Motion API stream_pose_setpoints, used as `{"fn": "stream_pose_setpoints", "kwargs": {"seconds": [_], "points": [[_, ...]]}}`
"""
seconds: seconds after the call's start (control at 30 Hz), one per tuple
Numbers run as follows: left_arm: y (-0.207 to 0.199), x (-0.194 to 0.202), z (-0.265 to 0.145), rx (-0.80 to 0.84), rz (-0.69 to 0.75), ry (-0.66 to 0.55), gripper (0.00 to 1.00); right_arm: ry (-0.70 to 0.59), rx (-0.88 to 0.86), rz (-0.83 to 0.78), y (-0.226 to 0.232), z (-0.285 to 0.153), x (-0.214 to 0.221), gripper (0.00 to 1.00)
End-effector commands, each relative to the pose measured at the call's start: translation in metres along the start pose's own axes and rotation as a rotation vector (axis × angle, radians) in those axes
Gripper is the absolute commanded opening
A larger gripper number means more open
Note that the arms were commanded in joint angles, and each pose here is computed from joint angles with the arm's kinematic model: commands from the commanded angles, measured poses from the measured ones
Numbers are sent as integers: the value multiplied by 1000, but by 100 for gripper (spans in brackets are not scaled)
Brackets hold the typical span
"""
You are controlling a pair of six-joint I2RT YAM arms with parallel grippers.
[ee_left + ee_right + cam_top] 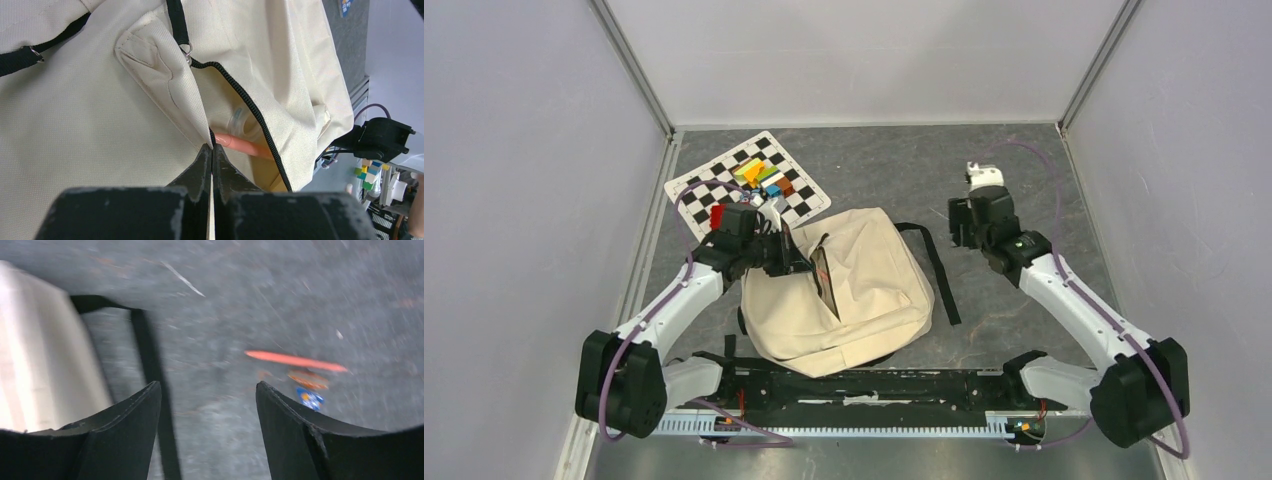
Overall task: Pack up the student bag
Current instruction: Place the stationery in the student bag, then pick up the stationery from the center of the board.
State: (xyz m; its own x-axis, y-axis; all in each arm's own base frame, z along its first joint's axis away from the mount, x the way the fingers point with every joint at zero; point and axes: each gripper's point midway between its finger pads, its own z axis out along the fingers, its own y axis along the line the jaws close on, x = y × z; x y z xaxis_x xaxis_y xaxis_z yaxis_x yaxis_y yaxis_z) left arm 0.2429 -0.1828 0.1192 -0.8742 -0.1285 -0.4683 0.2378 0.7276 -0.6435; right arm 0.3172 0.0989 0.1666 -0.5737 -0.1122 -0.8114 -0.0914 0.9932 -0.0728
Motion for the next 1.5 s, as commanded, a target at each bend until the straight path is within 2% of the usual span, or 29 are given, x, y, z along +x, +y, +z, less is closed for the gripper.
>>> {"fn": "stream_pose_setpoints", "kwargs": {"seconds": [0.0,0.23,0.43,0.73,1.47], "points": [[-11,-20,-10,22,73,-59,2,68,98,73,-54,19,31,74],[-14,-21,-11,30,80,-64,2,137,269,261,-131,37,77,75],[-16,-20,-11,44,76,-62,2,145,313,328,-153,49,90,67],[-16,-20,-12,44,78,-64,2,190,305,346,-160,66,103,47],[-15,-20,-11,39,74,-60,2,222,270,325,-163,84,114,35]]}}
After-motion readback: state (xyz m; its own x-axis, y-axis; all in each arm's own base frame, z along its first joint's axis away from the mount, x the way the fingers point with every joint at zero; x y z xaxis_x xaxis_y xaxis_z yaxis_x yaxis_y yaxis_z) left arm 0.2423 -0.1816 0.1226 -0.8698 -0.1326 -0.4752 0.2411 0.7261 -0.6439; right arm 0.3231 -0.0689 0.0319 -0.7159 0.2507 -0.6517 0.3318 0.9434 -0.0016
